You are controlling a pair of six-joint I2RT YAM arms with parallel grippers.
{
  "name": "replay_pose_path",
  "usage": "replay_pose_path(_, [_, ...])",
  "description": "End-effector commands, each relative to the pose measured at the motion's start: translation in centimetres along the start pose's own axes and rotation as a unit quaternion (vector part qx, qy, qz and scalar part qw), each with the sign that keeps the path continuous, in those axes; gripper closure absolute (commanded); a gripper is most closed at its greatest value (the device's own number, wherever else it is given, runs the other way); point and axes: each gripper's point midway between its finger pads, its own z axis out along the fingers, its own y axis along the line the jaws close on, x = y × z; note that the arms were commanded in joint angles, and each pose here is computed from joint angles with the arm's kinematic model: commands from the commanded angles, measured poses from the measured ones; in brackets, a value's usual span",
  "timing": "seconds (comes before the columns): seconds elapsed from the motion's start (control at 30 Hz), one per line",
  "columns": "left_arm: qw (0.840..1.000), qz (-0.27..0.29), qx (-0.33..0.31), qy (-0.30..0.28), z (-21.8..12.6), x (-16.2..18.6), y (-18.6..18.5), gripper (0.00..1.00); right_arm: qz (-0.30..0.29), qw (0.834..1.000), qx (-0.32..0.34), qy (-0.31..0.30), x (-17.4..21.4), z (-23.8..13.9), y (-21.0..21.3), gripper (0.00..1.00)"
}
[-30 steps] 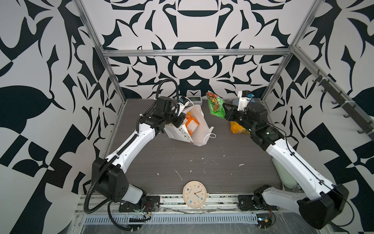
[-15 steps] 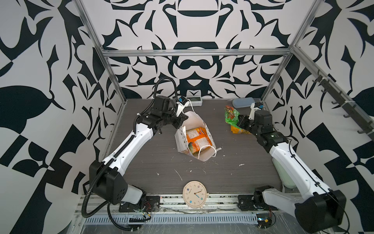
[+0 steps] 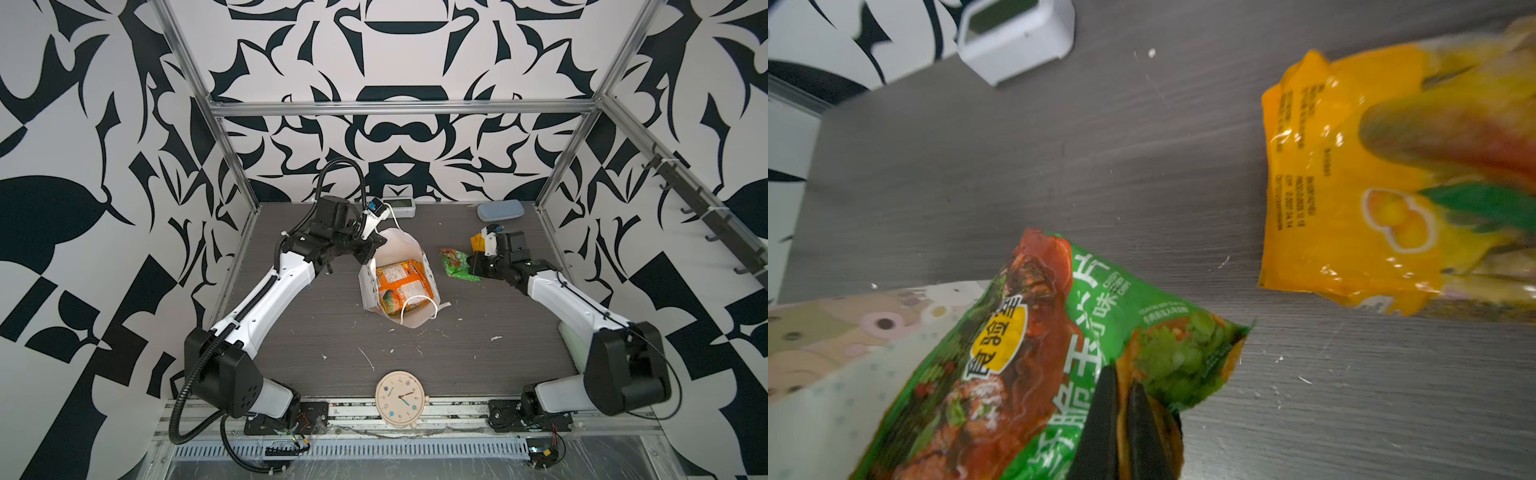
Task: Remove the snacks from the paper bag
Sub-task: 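Lift the green pack out with the right gripper and carry it beside the yellow pack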
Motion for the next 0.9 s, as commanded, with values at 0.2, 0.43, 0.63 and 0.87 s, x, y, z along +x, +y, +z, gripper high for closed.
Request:
replay_pose_path(0.2, [0.999,0.027,0.014,-0.029,-0.8,-2.1,-0.4,1.00,-0.106,0.994,0.020,-0.025,-4.5,4.3,2.3,1.00])
replay_pose_path(0.43, [1.000,0.024,0.007,-0.001,0.2,-0.7,0.2,1.00,-0.105,0.992,0.072,-0.024,-5.6,6.8,0.6,1.00])
replay_pose_path(0.63, [1.000,0.027,-0.004,0.014,1.3,0.2,1.1,1.00,-0.126,0.988,0.086,-0.020,-5.8,7.6,0.3,1.00])
replay_pose_path(0.87, [0.999,0.027,-0.010,0.017,1.8,0.6,1.8,1.00,-0.172,0.982,0.075,-0.021,-6.3,8.6,0.9,1.00])
